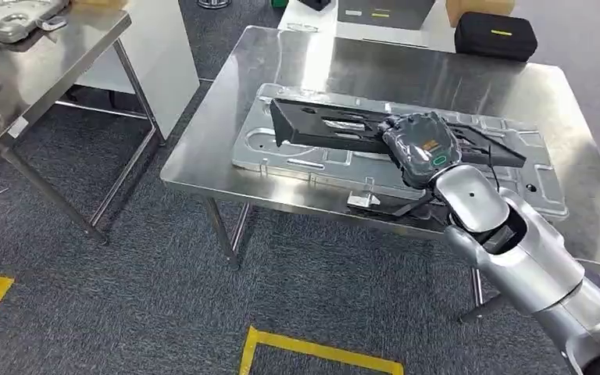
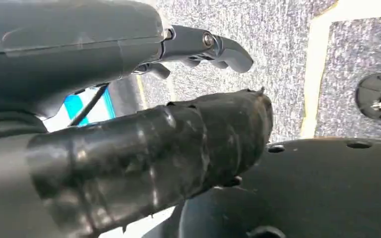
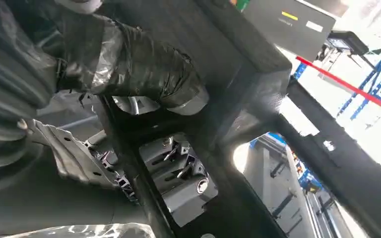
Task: Take the parts from the cabinet and place them on the table.
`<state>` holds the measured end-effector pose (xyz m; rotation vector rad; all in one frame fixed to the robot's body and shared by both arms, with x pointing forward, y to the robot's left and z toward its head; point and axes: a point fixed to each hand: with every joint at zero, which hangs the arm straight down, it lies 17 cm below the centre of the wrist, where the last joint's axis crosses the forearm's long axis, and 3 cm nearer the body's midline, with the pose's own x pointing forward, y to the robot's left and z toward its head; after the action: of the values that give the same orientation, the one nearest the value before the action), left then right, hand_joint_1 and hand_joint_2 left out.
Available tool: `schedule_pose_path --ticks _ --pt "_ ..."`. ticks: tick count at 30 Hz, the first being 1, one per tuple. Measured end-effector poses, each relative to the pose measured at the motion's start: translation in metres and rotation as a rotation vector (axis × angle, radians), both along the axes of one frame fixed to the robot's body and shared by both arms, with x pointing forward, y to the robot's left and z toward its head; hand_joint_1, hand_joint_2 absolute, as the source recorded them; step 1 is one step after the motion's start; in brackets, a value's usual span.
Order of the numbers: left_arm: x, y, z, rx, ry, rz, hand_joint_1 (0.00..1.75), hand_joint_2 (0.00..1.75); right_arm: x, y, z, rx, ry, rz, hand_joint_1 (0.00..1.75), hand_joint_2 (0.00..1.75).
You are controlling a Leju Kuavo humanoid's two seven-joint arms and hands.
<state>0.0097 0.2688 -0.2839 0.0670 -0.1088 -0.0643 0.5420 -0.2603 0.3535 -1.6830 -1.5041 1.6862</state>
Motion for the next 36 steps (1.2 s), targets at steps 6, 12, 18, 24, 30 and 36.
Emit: schedule_pose_path --ticks 6,12,18,24,30,36 --pt "0.005 0.000 0.000 0.000 -0.006 0.002 0.00 0.00 0.001 -0.008 -0.006 0.000 0.008 -0.016 1.75 1.75" --pt "0.002 0.001 0.000 -0.008 -0.002 0.008 0.00 0.00 0.001 -0.028 -0.033 0.003 0.028 -0.052 1.75 1.75" --pt "-0.012 0.009 0.000 -0.001 0.018 0.015 0.00 0.00 0.004 -0.045 -0.069 -0.012 0.090 -0.093 1.75 1.75" --pt "-0.005 0.004 0.000 -0.020 0.021 0.025 0.00 0.00 0.010 -0.058 -0.093 -0.044 0.135 -0.131 1.75 1.75" --pt "-0.005 -0.007 0.000 -0.038 0.058 0.039 0.00 1.75 0.016 -0.058 -0.169 -0.062 0.276 -0.186 0.00 0.00" --pt "-0.001 -0.004 0.000 -0.008 0.053 0.055 0.00 1.75 0.011 -0.036 -0.205 -0.027 0.338 -0.170 0.00 0.00"
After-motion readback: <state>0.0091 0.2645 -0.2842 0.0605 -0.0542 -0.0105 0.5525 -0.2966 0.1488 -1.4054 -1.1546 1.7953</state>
